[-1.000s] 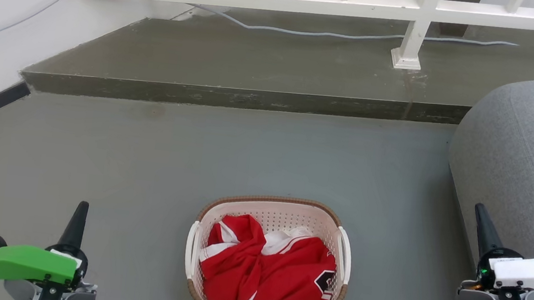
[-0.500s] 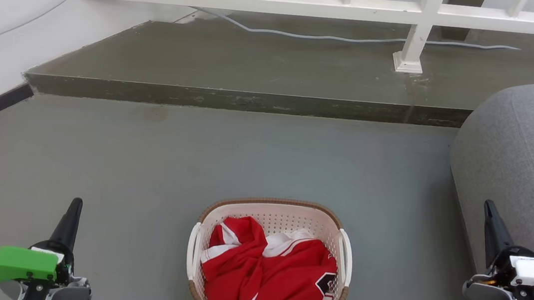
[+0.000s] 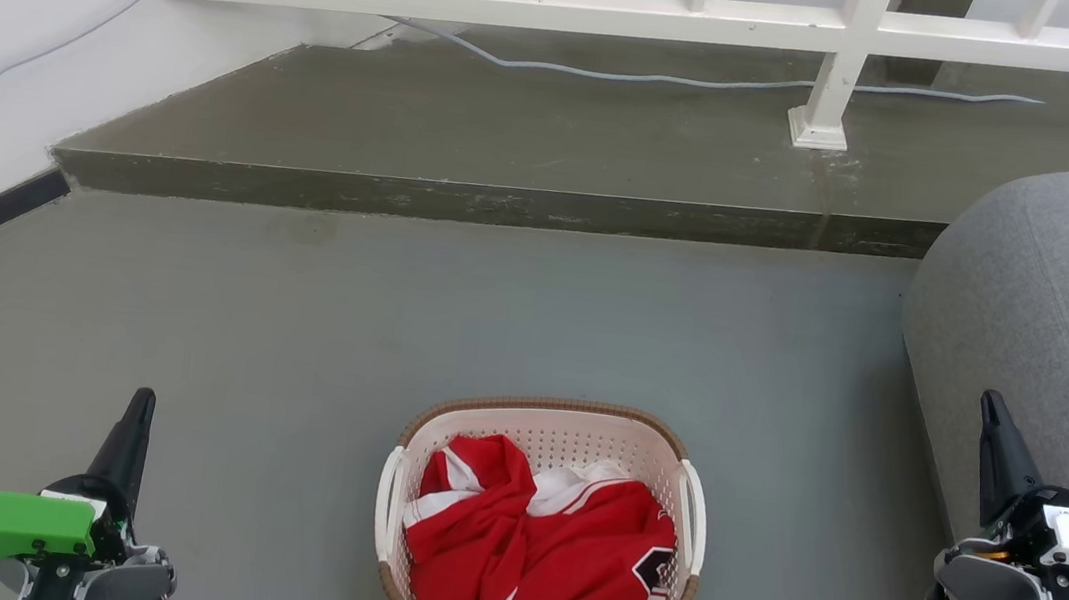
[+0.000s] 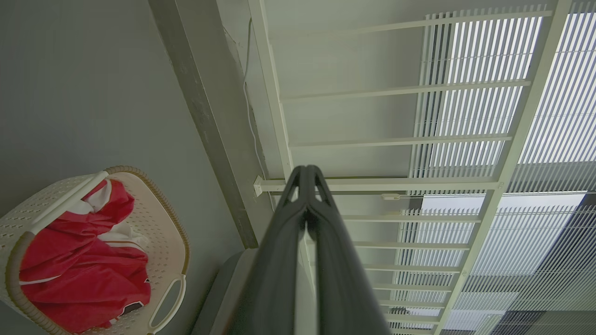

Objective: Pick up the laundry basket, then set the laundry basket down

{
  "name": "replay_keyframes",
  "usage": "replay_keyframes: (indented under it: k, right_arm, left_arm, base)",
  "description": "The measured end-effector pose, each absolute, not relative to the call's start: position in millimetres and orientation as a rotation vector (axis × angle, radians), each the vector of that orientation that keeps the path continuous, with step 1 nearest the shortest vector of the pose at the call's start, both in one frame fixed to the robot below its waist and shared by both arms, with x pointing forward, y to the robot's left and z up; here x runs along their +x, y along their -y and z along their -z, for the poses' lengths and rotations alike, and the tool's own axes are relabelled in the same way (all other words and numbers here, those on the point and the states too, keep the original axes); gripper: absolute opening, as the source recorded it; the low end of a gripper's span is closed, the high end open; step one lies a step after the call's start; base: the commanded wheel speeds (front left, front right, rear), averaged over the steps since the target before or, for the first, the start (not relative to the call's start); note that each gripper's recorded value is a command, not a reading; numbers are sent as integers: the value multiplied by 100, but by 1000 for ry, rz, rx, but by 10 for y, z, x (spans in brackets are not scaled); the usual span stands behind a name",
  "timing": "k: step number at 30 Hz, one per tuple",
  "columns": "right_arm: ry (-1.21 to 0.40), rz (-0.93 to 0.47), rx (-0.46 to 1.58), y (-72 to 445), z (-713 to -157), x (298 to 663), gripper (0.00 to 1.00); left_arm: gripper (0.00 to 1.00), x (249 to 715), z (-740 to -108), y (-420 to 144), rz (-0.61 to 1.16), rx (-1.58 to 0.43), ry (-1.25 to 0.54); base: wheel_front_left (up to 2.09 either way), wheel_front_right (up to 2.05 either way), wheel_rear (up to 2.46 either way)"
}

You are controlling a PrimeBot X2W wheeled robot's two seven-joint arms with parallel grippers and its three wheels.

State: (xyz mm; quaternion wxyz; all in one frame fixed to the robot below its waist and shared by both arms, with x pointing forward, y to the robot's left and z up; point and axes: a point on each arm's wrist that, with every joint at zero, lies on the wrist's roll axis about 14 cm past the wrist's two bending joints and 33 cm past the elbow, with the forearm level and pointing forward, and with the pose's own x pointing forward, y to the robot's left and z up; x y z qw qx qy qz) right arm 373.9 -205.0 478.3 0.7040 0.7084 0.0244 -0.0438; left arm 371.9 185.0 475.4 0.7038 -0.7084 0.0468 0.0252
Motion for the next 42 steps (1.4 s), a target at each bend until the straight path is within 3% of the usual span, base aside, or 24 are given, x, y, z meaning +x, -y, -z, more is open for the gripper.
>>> replay_keyframes:
  k: [42]
  right_arm:
    - [-60,107,1580,2051,-4751,3732,0]
  left_arm:
    - [0,3718,-4723,-1860,-67,-1577,-108]
  base:
    - [0,0,0]
